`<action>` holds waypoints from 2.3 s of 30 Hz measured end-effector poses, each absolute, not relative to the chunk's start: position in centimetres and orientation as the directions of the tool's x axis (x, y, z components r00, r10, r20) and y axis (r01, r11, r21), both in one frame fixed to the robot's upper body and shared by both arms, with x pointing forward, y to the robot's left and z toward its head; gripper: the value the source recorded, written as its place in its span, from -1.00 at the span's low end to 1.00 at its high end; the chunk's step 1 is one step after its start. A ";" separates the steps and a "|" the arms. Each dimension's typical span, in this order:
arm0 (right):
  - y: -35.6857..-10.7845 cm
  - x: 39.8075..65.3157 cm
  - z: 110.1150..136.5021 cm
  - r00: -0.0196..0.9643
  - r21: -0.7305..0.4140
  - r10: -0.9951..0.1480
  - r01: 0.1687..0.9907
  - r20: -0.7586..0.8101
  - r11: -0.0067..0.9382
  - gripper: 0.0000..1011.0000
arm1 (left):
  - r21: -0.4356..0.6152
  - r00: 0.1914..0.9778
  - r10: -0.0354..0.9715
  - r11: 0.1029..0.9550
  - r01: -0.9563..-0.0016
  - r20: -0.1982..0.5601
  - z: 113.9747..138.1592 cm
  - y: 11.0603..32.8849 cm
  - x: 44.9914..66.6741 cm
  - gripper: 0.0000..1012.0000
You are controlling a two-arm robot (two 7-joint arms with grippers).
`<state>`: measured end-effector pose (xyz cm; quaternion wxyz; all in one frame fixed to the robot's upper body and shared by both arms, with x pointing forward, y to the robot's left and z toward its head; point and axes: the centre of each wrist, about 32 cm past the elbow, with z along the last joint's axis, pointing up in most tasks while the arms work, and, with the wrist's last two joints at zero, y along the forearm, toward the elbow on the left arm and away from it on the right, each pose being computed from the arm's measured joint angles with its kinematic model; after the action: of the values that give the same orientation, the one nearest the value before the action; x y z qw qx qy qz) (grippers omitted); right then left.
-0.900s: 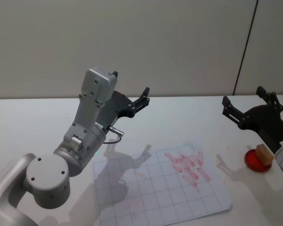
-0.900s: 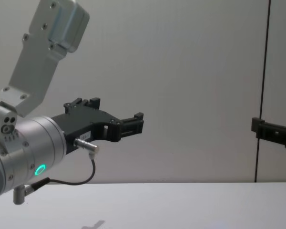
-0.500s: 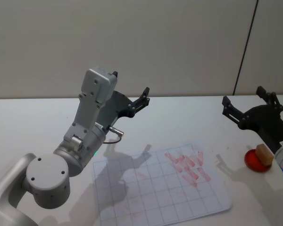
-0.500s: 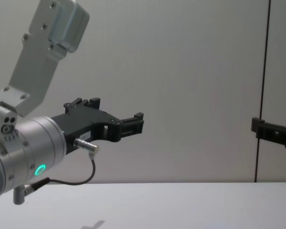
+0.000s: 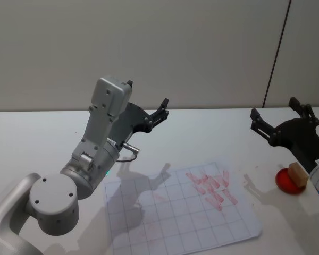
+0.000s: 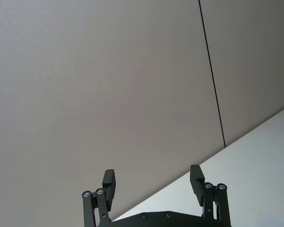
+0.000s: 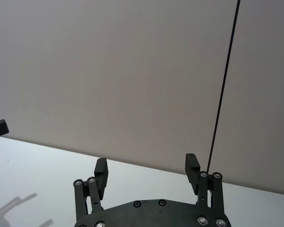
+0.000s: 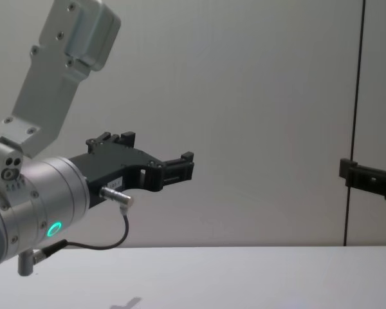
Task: Use the one hand to pick up the stamp and affix it onto the A4 paper.
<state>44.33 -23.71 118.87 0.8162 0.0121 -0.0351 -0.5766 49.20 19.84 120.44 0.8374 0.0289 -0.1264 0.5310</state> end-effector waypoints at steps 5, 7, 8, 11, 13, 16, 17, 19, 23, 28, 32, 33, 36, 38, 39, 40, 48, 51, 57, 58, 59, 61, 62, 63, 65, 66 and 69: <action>-23.6 44.3 119.0 0.329 0.057 -0.943 0.942 0.045 0.331 0.98 | -0.086 0.404 0.882 0.434 -0.897 0.242 120.4 19.8 49.2 0.98; -23.4 44.1 119.1 0.323 0.050 -0.945 0.944 0.047 0.325 0.98 | -0.086 0.404 0.882 0.434 -0.897 0.242 120.4 19.8 49.2 0.98; -23.4 44.1 119.2 0.320 0.046 -0.946 0.945 0.048 0.322 0.98 | -0.086 0.404 0.882 0.434 -0.897 0.242 120.4 19.8 49.2 0.98; -23.2 43.8 119.4 0.307 0.030 -0.950 0.951 0.051 0.309 0.98 | -0.086 0.404 0.882 0.434 -0.897 0.242 120.4 19.8 49.2 0.98; -23.1 43.7 119.5 0.300 0.017 -0.952 0.953 0.052 0.301 0.98 | -0.086 0.404 0.882 0.434 -0.897 0.242 120.4 19.8 49.2 0.98; -22.9 43.3 119.9 0.275 -0.013 -0.960 0.961 0.055 0.275 0.98 | -0.086 0.404 0.882 0.434 -0.897 0.242 120.4 19.8 49.2 0.98; -22.9 43.3 119.9 0.275 -0.013 -0.960 0.961 0.055 0.275 0.98 | -0.086 0.404 0.882 0.434 -0.897 0.242 120.4 19.8 49.2 0.98; -22.9 43.0 120.1 0.253 -0.044 -0.966 0.967 0.059 0.251 0.98 | -0.086 0.404 0.882 0.434 -0.897 0.242 120.4 19.8 49.2 0.98; -23.1 42.7 120.4 0.226 -0.084 -0.972 0.972 0.068 0.221 0.98 | -0.086 0.404 0.882 0.434 -0.897 0.242 120.4 19.8 49.2 0.98; -23.7 42.4 120.4 0.199 -0.135 -0.977 0.973 0.080 0.187 0.98 | -0.086 0.404 0.882 0.434 -0.897 0.242 120.4 19.8 49.2 0.98; -24.2 42.2 120.3 0.184 -0.175 -0.979 0.970 0.092 0.166 0.98 | -0.086 0.404 0.882 0.434 -0.897 0.242 120.4 19.8 49.2 0.98; -24.3 42.2 120.3 0.182 -0.180 -0.979 0.970 0.093 0.163 0.98 | -0.086 0.404 0.882 0.434 -0.897 0.242 120.4 19.8 49.2 0.98; -24.8 42.2 119.9 0.173 -0.220 -0.980 0.964 0.101 0.147 0.98 | -0.086 0.404 0.882 0.434 -0.897 0.242 120.4 19.8 49.2 0.98; -25.0 42.3 119.7 0.171 -0.235 -0.980 0.962 0.104 0.142 0.98 | -0.086 0.404 0.882 0.434 -0.897 0.242 120.4 19.8 49.2 0.98; -25.2 42.3 119.5 0.169 -0.250 -0.980 0.958 0.106 0.139 0.98 | -0.086 0.404 0.882 0.434 -0.897 0.242 120.4 19.8 49.2 0.98; -25.2 42.3 119.5 0.169 -0.250 -0.980 0.958 0.106 0.139 0.98 | -0.086 0.404 0.882 0.434 -0.897 0.242 120.4 19.8 49.2 0.98; -26.2 42.8 118.4 0.182 -0.324 -0.977 0.936 0.109 0.138 0.98 | -0.086 0.404 0.882 0.434 -0.897 0.242 120.4 19.8 49.2 0.98; -26.4 43.0 118.0 0.191 -0.345 -0.975 0.928 0.109 0.143 0.98 | -0.086 0.404 0.882 0.434 -0.897 0.242 120.4 19.8 49.2 0.98; -26.8 43.6 117.3 0.207 -0.375 -0.972 0.914 0.110 0.152 0.98 | -0.086 0.404 0.882 0.434 -0.897 0.242 120.4 19.8 49.2 0.98; -26.9 43.7 117.1 0.209 -0.381 -0.972 0.912 0.109 0.153 0.98 | -0.086 0.404 0.882 0.434 -0.897 0.242 120.4 19.8 49.2 0.98; -26.9 43.8 117.0 0.211 -0.384 -0.971 0.910 0.109 0.154 0.98 | -0.086 0.404 0.882 0.434 -0.897 0.242 120.4 19.8 49.2 0.98; -27.0 44.0 116.8 0.215 -0.394 -0.970 0.906 0.109 0.157 0.98 | -0.086 0.404 0.882 0.434 -0.897 0.242 120.4 19.8 49.2 0.98; -27.1 44.1 116.7 0.219 -0.400 -0.970 0.903 0.109 0.159 0.97 | -0.086 0.404 0.882 0.434 -0.897 0.242 120.4 19.8 49.2 0.98; -27.1 44.1 116.7 0.219 -0.400 -0.970 0.903 0.109 0.159 0.97 | -0.086 0.404 0.882 0.434 -0.897 0.242 120.4 19.8 49.2 0.98; -27.1 44.3 116.4 0.222 -0.408 -0.969 0.899 0.110 0.160 0.87 | -0.086 0.404 0.882 0.434 -0.897 0.242 120.4 19.8 49.2 0.98; -27.2 44.4 116.3 0.224 -0.415 -0.968 0.896 0.111 0.160 0.80 | -0.086 0.404 0.882 0.434 -0.897 0.242 120.4 19.8 49.2 0.98; -27.3 44.5 116.1 0.226 -0.425 -0.968 0.891 0.114 0.158 0.67 | -0.086 0.404 0.882 0.434 -0.897 0.242 120.4 19.8 49.2 0.98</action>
<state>44.52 -27.26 116.10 0.7553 -0.2060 0.0925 -0.6153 49.20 19.84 120.44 0.8374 0.0289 -0.1265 0.5310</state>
